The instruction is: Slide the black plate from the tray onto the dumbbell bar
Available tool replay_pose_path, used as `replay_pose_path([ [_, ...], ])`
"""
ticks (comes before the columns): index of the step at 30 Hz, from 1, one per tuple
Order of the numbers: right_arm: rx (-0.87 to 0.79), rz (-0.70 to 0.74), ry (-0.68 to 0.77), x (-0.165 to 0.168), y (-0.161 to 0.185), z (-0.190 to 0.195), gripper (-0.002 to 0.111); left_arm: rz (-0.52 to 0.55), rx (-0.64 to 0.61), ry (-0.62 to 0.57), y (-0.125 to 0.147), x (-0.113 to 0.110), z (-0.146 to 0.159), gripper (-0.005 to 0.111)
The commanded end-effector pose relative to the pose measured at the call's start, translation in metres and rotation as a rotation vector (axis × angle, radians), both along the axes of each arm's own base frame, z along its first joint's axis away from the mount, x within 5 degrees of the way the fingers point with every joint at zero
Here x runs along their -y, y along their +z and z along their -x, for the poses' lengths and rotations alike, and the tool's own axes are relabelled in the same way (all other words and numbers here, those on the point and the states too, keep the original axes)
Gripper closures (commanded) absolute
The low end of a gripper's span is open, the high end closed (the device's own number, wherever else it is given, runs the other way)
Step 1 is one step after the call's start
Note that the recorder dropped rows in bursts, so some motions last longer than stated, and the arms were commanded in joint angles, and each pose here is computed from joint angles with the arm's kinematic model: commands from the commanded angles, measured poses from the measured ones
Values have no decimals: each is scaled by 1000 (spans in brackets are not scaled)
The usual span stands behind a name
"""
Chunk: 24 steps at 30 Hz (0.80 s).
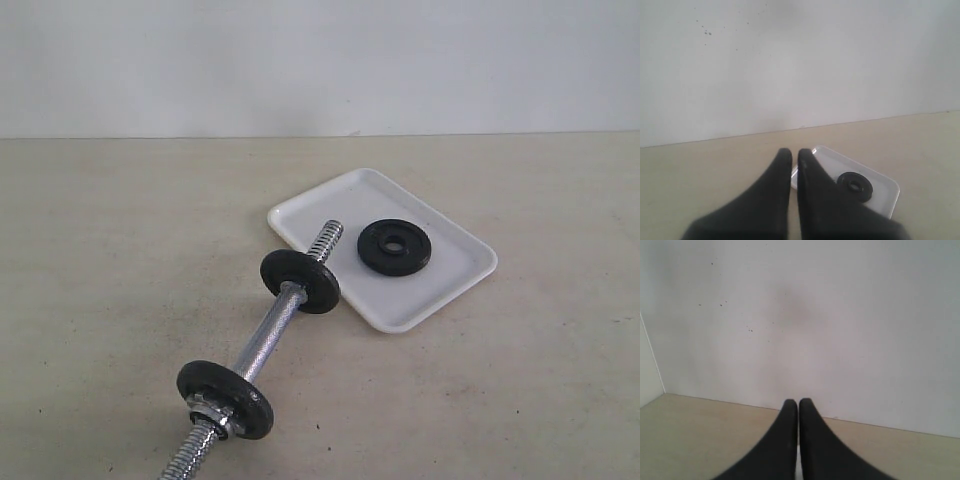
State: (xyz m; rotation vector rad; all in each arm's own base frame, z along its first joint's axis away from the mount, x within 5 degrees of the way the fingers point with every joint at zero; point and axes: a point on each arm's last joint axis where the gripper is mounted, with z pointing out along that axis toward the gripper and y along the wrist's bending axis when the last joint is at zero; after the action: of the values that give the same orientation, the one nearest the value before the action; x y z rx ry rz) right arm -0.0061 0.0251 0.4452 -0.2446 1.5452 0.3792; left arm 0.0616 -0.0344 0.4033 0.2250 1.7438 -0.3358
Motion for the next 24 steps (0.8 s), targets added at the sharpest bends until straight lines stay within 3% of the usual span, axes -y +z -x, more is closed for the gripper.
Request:
replay_pose_path([
  [1, 4, 16, 4, 0, 1, 0, 109, -1, 7, -14, 1, 1, 3, 102],
  [14, -140, 78, 52, -4, -13, 2, 109, -5, -9, -46, 0, 3, 4, 102],
  [24, -128, 73, 48, -4, -12, 2, 109, -6, -10, -47, 0, 3, 4, 102],
])
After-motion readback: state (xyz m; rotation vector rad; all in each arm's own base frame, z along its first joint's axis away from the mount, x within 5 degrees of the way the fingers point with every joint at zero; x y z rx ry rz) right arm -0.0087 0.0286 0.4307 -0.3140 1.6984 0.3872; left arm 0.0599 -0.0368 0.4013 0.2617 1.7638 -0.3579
